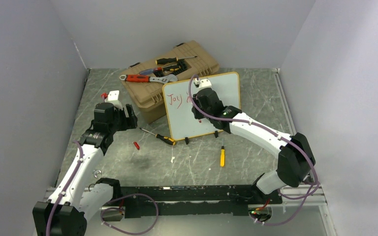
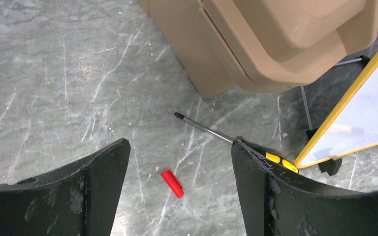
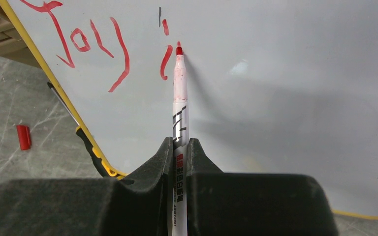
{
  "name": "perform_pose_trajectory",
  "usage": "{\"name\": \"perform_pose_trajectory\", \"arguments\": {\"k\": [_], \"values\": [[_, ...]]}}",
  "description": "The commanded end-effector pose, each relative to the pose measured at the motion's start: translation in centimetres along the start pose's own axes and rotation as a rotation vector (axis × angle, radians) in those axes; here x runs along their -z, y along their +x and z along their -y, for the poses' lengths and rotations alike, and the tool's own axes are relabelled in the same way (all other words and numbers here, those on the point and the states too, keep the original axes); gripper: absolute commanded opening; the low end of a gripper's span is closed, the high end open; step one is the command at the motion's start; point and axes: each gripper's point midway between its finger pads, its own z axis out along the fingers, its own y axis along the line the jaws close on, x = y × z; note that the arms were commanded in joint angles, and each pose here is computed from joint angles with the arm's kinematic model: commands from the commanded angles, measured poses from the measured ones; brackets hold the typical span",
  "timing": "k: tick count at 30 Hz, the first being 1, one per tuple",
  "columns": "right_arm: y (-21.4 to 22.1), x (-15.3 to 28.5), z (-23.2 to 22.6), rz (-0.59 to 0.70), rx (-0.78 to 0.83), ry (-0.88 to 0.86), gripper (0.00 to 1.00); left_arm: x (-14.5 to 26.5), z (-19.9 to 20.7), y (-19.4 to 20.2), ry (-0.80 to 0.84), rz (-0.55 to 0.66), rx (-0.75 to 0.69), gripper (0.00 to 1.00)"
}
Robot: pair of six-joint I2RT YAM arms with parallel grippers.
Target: Write a sentence on the whiteboard
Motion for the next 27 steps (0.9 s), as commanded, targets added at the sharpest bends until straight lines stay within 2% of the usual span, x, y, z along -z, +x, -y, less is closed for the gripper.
{"name": "perform_pose_trajectory", "arguments": {"k": [1,27], "values": [[-2.4,0.0,0.9,0.068,-0.021,0.055,0.0,0.2,0.4,-0.7,0.017,0.036,-0.012,0.81],[-0.5,0.5,2.3,0.032,-0.06,0.088,0.0,0.2,0.5,-0.7,0.021,0.034,-0.008,0.81]]}}
